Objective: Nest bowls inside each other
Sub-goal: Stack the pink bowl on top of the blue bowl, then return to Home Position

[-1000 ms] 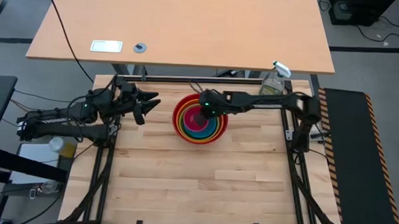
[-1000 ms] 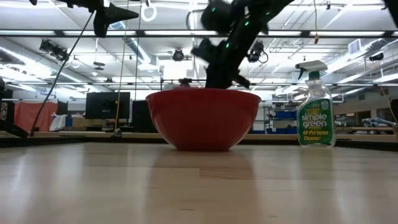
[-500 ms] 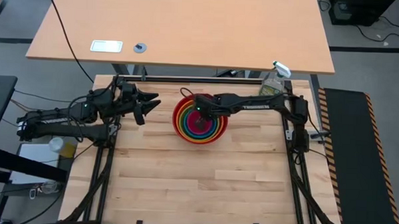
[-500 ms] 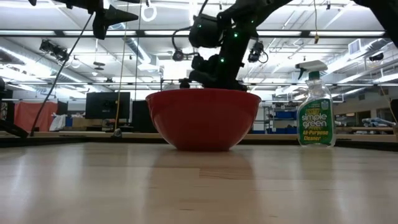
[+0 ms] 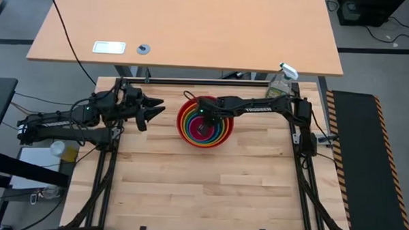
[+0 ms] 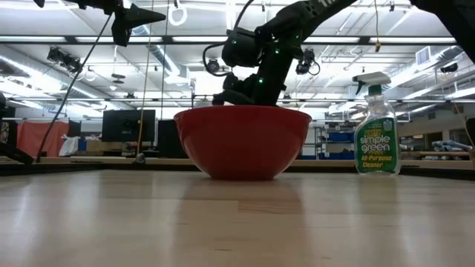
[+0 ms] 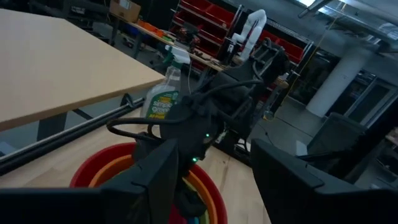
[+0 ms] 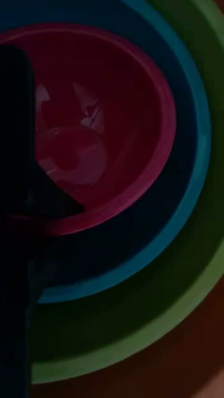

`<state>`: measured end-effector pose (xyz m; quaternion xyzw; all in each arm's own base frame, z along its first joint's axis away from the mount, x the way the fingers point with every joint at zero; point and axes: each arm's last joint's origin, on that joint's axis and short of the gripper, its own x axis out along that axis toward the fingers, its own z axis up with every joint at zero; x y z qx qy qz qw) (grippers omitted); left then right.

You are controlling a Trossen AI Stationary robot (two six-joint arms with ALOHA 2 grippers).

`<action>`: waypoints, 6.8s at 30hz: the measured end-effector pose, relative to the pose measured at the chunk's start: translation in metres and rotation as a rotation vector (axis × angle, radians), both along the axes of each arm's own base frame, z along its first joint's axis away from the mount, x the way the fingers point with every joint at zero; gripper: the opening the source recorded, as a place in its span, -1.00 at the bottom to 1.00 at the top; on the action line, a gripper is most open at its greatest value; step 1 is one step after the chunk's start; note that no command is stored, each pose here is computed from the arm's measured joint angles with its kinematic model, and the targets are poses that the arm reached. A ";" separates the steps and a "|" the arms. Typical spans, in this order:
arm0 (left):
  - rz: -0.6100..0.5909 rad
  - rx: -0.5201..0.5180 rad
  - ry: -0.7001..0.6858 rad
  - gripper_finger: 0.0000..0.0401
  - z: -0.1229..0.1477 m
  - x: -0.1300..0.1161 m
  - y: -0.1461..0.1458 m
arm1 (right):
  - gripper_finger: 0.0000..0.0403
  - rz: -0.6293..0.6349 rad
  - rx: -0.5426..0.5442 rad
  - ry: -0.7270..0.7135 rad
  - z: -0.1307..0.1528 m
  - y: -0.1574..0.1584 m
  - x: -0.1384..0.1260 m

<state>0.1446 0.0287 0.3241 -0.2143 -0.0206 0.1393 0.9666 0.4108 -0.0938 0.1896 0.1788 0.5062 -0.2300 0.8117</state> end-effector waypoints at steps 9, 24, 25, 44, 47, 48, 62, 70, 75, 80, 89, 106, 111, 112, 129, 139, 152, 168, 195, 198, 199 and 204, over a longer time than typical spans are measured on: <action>-0.005 -0.010 0.002 0.01 0.000 0.000 0.000 | -0.51 0.020 0.051 -0.005 -0.001 -0.002 -0.001; -0.006 -0.021 0.031 0.01 -0.003 0.000 0.000 | 0.13 -0.056 0.134 0.020 0.015 -0.011 -0.017; -0.005 -0.021 0.032 0.01 -0.004 0.000 0.000 | 0.13 -0.067 0.137 0.019 0.018 -0.012 -0.019; 0.005 0.116 0.133 0.01 -0.008 -0.023 -0.005 | 0.01 -0.107 -0.029 -0.417 0.115 0.005 -0.097; 0.004 0.114 0.149 0.01 -0.009 -0.026 -0.006 | -0.03 -0.117 -0.041 -0.518 0.116 0.010 -0.116; 0.005 0.116 0.136 0.01 -0.009 -0.027 -0.006 | -0.03 -0.128 -0.039 -0.552 0.116 0.011 -0.123; 0.061 -0.055 -0.063 0.01 -0.063 -0.036 -0.006 | -0.05 -0.283 -0.039 -0.853 0.108 0.023 -0.227; 0.116 -0.144 -0.173 0.01 -0.089 -0.057 -0.007 | -0.05 -0.376 -0.027 -0.979 0.086 0.029 -0.269; 0.142 -0.166 -0.195 0.01 -0.096 -0.065 -0.008 | -0.05 -0.424 0.025 -1.046 0.063 0.034 -0.280; 0.157 -0.179 -0.188 0.01 -0.099 -0.069 -0.008 | -0.05 -0.467 0.078 -1.075 0.040 0.036 -0.286; 0.167 -0.206 -0.146 0.01 -0.104 -0.069 -0.008 | -0.10 -0.536 0.169 -1.108 0.001 0.039 -0.293; 0.190 -0.273 0.009 0.01 -0.121 -0.070 -0.008 | -0.14 -0.596 0.215 -1.192 -0.034 0.041 -0.298; 0.205 -0.288 0.105 0.01 -0.130 -0.071 -0.008 | -0.14 -0.588 0.202 -1.185 -0.034 0.041 -0.298; 0.208 -0.290 0.130 0.01 -0.132 -0.072 -0.008 | -0.14 -0.586 0.200 -1.185 -0.034 0.041 -0.298; 0.479 -0.262 0.232 0.01 -0.145 -0.080 -0.003 | -0.14 -0.565 0.044 -1.141 -0.035 0.039 -0.299; 0.443 0.017 0.371 0.01 -0.144 -0.080 -0.003 | -0.14 -0.138 -0.468 -0.821 -0.040 0.040 -0.300; 0.442 0.059 0.294 0.01 -0.135 -0.077 -0.002 | -0.14 0.078 -0.734 -0.648 -0.040 0.039 -0.300; 0.441 0.059 0.294 0.01 -0.135 -0.077 -0.002 | -0.14 0.079 -0.734 -0.648 -0.040 0.039 -0.300; 0.440 0.059 0.294 0.01 -0.135 -0.077 -0.002 | -0.13 0.079 -0.733 -0.649 -0.040 0.039 -0.300; 0.440 0.059 0.293 0.01 -0.134 -0.077 -0.002 | -0.13 0.079 -0.733 -0.649 -0.040 0.039 -0.300; 0.440 0.059 0.294 0.01 -0.135 -0.077 -0.002 | -0.13 0.079 -0.733 -0.649 -0.040 0.039 -0.300; 0.440 0.059 0.293 0.01 -0.134 -0.077 -0.002 | -0.13 0.080 -0.732 -0.649 -0.040 0.039 -0.300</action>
